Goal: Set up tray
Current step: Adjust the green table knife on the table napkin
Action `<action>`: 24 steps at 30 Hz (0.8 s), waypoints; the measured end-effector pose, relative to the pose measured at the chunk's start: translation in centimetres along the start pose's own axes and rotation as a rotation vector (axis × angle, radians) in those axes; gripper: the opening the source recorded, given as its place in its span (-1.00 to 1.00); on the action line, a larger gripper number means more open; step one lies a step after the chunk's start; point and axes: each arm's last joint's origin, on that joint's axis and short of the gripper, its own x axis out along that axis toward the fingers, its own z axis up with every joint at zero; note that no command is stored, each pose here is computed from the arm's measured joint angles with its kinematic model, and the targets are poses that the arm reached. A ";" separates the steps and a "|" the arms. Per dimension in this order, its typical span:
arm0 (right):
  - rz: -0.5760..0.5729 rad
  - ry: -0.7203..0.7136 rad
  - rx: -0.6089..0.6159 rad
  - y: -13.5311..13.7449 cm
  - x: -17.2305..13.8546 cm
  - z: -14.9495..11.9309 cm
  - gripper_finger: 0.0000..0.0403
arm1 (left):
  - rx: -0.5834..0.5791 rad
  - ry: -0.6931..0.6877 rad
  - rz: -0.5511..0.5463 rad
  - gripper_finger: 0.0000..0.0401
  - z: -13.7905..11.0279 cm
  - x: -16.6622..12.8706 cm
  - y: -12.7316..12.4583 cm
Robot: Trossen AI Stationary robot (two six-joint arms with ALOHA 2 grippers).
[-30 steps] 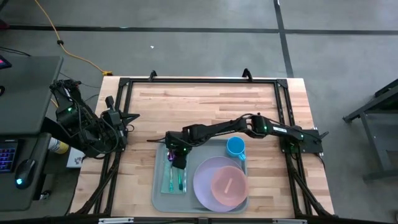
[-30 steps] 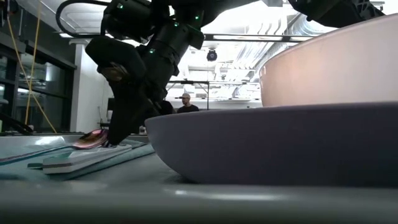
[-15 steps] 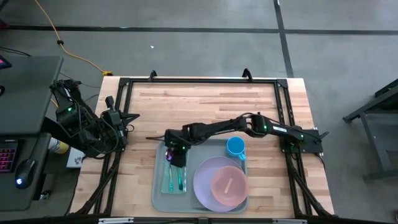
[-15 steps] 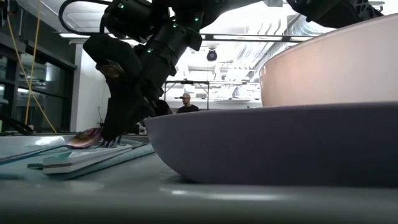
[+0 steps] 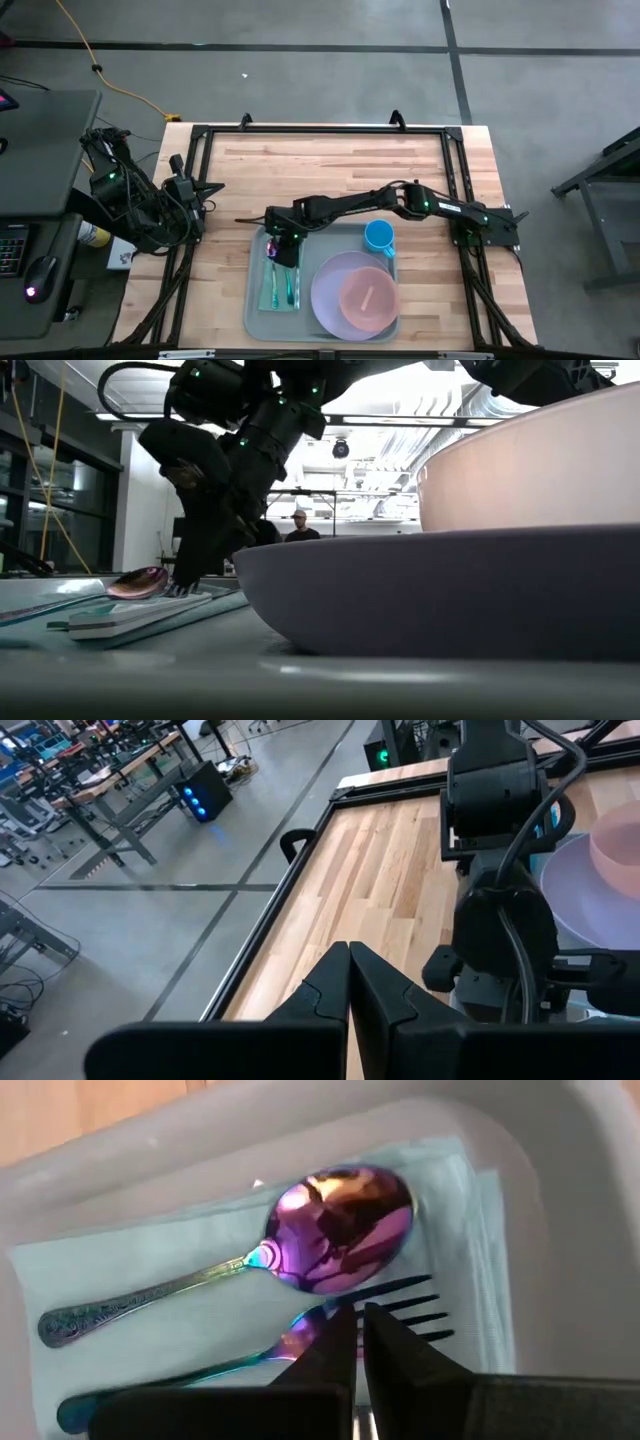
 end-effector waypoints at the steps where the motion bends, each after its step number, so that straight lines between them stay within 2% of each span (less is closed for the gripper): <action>1: -0.008 0.003 -0.002 0.0 -0.2 0.1 -1.00 | 0.000 0.000 0.000 -0.79 0.0 0.0 0.0; 7: -0.041 -0.037 -0.024 0.7 -1.7 1.2 -1.00 | -0.001 0.008 -0.009 -0.79 0.0 0.0 0.0; 10: -0.062 0.009 0.023 1.0 -2.7 1.2 -1.00 | -0.001 0.014 -0.017 -0.79 0.0 0.0 -0.1; 13: -0.094 0.112 0.088 1.5 -3.5 0.3 -1.00 | -0.003 0.018 -0.023 -0.79 0.0 0.0 -0.1; 16: -0.127 0.231 0.093 2.6 -3.7 -1.3 -1.00 | -0.003 0.020 -0.026 -0.79 0.0 0.0 -0.1; 20: -0.108 0.274 0.073 5.1 -2.7 -3.0 -1.00 | -0.002 0.020 -0.024 -0.79 0.0 0.0 -0.1; 24: -0.119 0.252 0.072 7.1 -2.0 -4.0 -1.00 | -0.001 0.020 -0.024 -0.79 -0.1 0.0 -0.1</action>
